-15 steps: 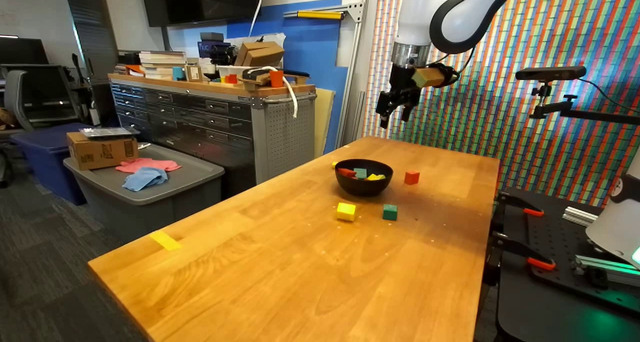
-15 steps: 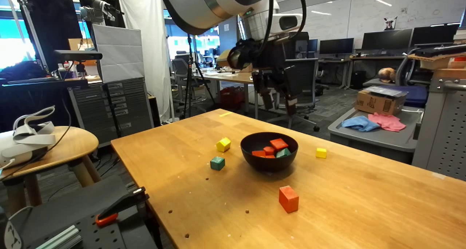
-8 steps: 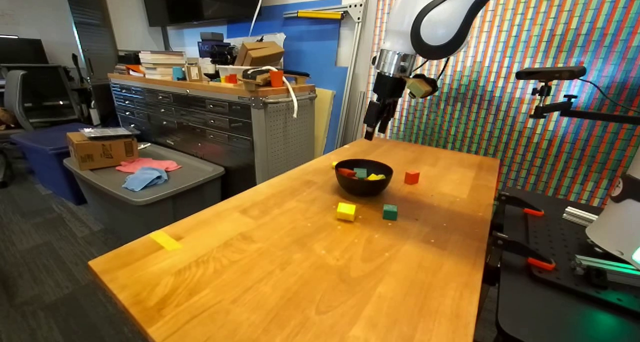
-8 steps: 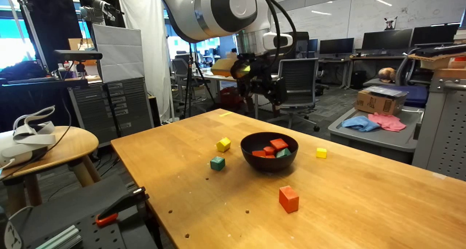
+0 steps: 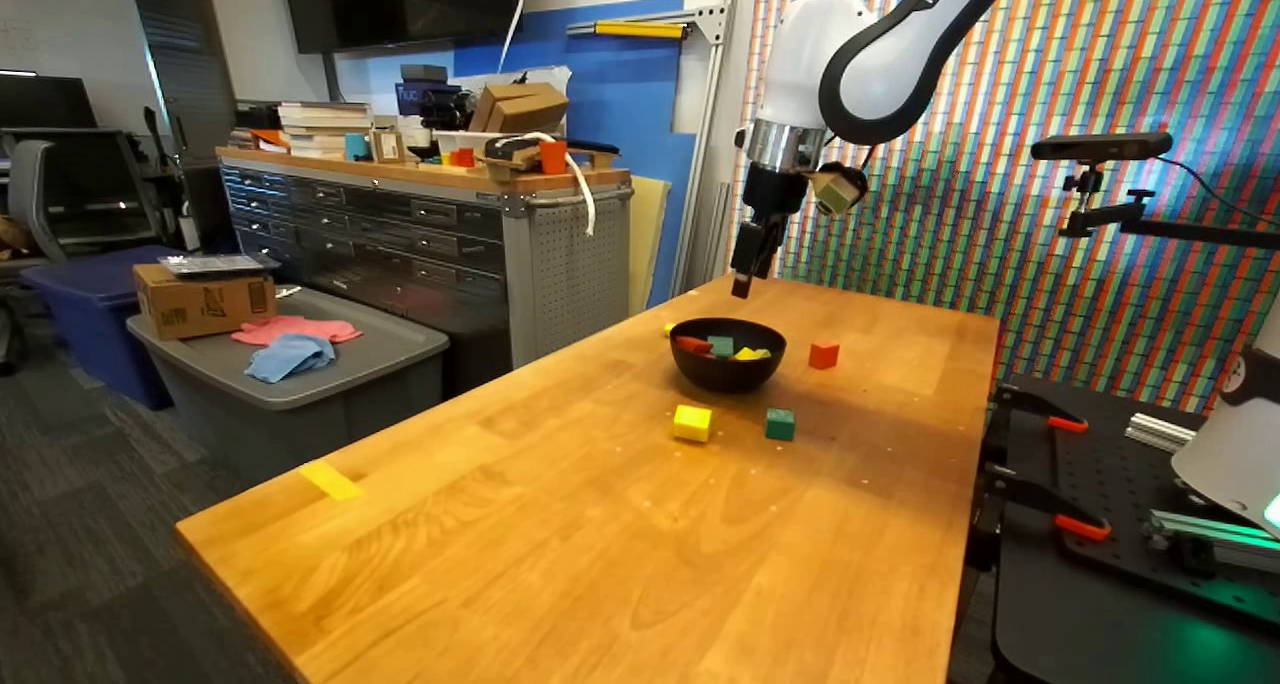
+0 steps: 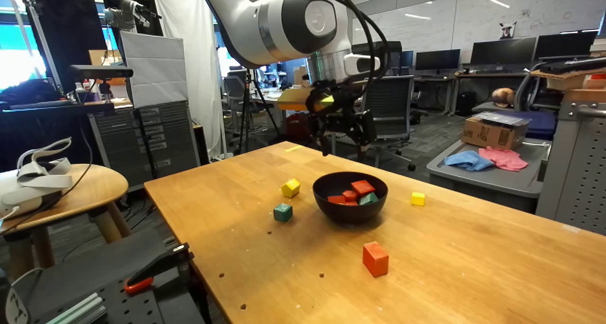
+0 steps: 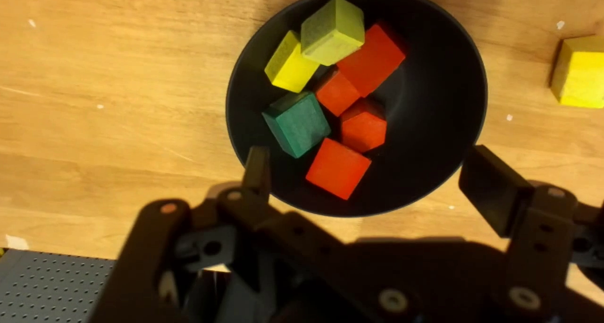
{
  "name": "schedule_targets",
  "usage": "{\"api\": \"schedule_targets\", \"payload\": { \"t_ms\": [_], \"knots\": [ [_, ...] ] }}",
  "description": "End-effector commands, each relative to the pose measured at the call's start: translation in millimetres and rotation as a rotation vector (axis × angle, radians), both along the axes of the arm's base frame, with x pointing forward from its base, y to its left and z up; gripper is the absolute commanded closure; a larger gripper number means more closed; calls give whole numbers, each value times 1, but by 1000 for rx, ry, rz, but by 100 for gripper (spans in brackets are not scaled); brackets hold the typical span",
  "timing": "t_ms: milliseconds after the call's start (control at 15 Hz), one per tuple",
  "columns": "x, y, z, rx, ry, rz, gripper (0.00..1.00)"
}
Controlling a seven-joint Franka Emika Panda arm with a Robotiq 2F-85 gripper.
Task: Take the blocks from the black bowl one at a time and place them on the table
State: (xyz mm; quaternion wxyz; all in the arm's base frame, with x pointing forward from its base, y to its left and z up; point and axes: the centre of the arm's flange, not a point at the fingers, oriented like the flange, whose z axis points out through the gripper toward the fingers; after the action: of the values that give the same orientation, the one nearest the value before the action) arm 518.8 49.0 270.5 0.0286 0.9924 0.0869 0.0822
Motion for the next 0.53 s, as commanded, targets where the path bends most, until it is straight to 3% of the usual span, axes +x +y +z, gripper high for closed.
{"api": "schedule_targets", "payload": {
  "t_ms": [0, 467],
  "knots": [
    [14, 4, -19, 46, 26, 43, 0],
    [31, 17, -65, 93, 79, 41, 0]
  ]
}}
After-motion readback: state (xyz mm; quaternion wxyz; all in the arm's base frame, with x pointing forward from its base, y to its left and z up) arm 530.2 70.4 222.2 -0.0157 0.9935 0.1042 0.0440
